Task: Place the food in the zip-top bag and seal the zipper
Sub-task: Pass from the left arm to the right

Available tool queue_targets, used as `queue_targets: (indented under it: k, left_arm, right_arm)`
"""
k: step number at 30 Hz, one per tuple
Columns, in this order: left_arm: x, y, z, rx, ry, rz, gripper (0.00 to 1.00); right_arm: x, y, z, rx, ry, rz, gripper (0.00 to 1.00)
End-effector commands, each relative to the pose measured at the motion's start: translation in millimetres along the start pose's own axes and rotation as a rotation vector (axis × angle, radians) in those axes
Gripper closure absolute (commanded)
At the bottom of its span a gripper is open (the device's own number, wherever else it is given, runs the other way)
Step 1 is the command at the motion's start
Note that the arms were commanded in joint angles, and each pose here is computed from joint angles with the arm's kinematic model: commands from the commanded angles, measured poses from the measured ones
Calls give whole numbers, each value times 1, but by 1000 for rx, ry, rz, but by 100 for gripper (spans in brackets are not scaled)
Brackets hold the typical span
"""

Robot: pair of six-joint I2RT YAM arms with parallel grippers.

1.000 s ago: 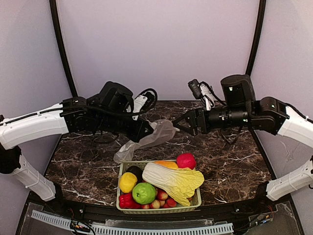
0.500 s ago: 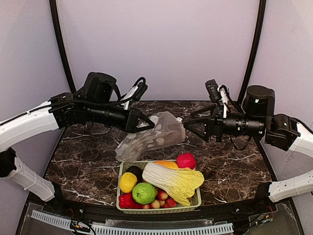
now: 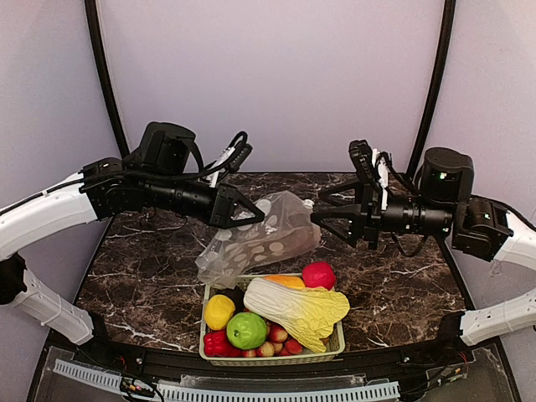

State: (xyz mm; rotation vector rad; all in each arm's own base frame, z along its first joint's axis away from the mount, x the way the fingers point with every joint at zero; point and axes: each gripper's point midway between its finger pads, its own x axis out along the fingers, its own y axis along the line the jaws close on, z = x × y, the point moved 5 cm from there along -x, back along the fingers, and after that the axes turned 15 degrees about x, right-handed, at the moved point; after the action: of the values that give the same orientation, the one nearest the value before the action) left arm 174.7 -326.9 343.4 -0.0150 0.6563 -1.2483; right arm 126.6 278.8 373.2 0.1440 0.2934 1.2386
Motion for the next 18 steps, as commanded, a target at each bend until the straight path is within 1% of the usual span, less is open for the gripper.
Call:
queue_targets:
  k: [1, 4, 9, 14, 18]
  left_arm:
    - [-5, -6, 10, -5, -24, -37, 99]
    - [-4, -6, 9, -7, -22, -37, 99]
    - [-2, -4, 8, -17, -17, -41, 99]
    - [1, -5, 9, -21, -19, -53, 99]
    - [2, -6, 10, -21, -24, -60, 99]
  right_arm:
    - [7, 0, -5, -67, -8, -17, 51]
    - [8, -1, -6, -74, -13, -31, 57]
    - [8, 2, -2, -69, -44, -10, 64]
    - [11, 1, -1, -70, -41, -10, 70]
    - [11, 2, 0, -74, -40, -9, 79]
